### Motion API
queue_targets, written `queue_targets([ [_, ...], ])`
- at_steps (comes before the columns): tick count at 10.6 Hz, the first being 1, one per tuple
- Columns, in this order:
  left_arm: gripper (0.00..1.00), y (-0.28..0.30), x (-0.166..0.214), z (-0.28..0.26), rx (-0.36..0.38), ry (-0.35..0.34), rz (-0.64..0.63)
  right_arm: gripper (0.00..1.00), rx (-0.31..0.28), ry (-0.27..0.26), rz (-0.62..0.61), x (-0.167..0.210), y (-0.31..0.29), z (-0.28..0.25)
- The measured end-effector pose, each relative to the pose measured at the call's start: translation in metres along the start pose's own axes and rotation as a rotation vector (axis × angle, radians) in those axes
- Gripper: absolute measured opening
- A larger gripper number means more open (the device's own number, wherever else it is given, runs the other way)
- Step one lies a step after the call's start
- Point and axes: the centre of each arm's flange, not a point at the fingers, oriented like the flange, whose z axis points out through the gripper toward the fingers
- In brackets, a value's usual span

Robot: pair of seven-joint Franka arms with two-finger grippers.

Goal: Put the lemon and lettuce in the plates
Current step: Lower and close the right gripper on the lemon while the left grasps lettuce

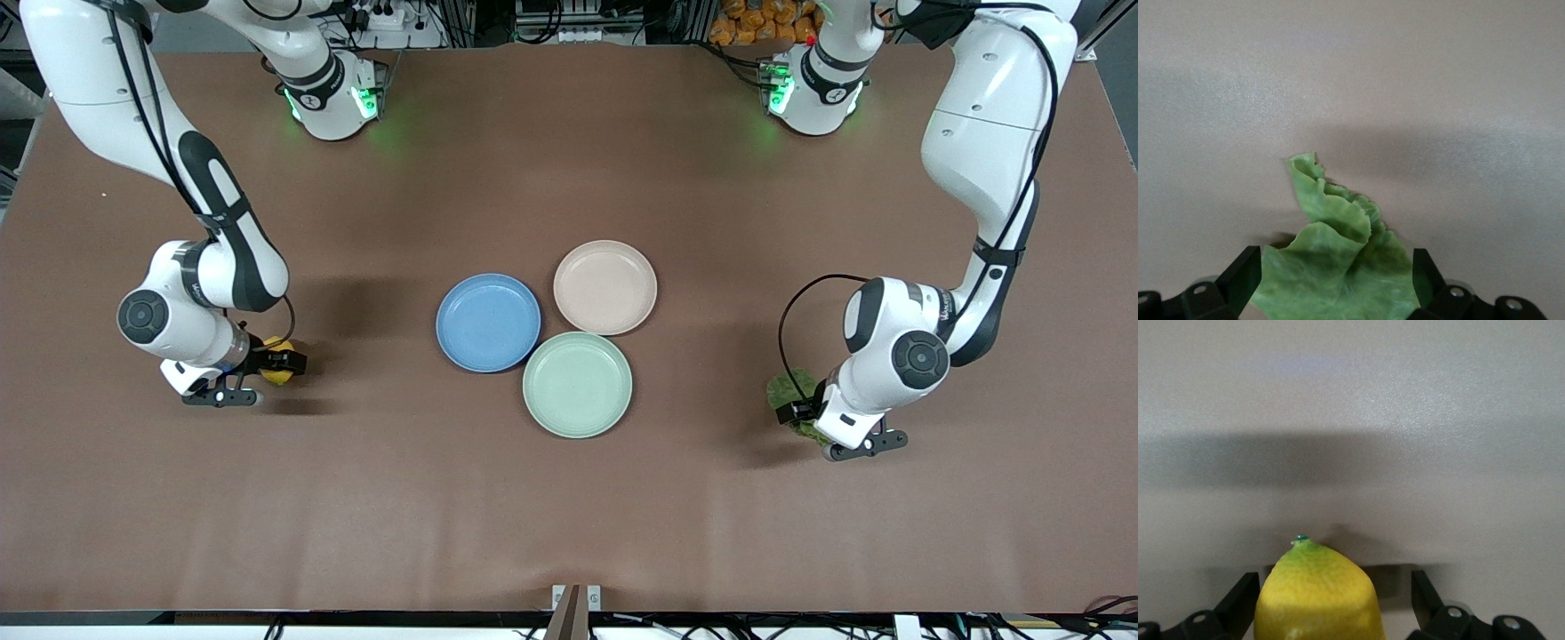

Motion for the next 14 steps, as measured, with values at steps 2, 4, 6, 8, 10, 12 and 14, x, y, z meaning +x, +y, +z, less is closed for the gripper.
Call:
queue_targets([
  [2,1.00,0.000,-0.002,0.007,0.009,-0.006,0.009,0.99,0.000,0.000,0.000,0.000,0.000,0.000],
  [4,1.00,0.000,-0.003,0.012,0.017,-0.011,0.018,0.91,0.000,0.000,0.000,0.000,0.000,0.000],
  [6,1.00,0.000,-0.004,0.016,0.035,-0.008,0.040,0.64,0.000,0.002,0.000,0.000,0.000,-0.001],
  [8,0.86,0.000,-0.004,0.016,0.041,-0.005,0.049,0.59,0.000,-0.001,0.000,0.000,0.000,0.001],
  [10,0.57,0.006,-0.003,0.012,0.035,0.003,0.055,0.59,0.000,-0.001,0.000,0.000,0.000,0.001],
  [12,0.36,0.009,-0.003,0.008,0.032,0.009,0.059,0.59,0.000,-0.001,0.000,0.000,0.000,0.001],
  [14,0.09,0.008,-0.001,0.006,0.036,0.015,0.061,0.59,0.001,-0.011,-0.001,0.001,-0.001,-0.001],
])
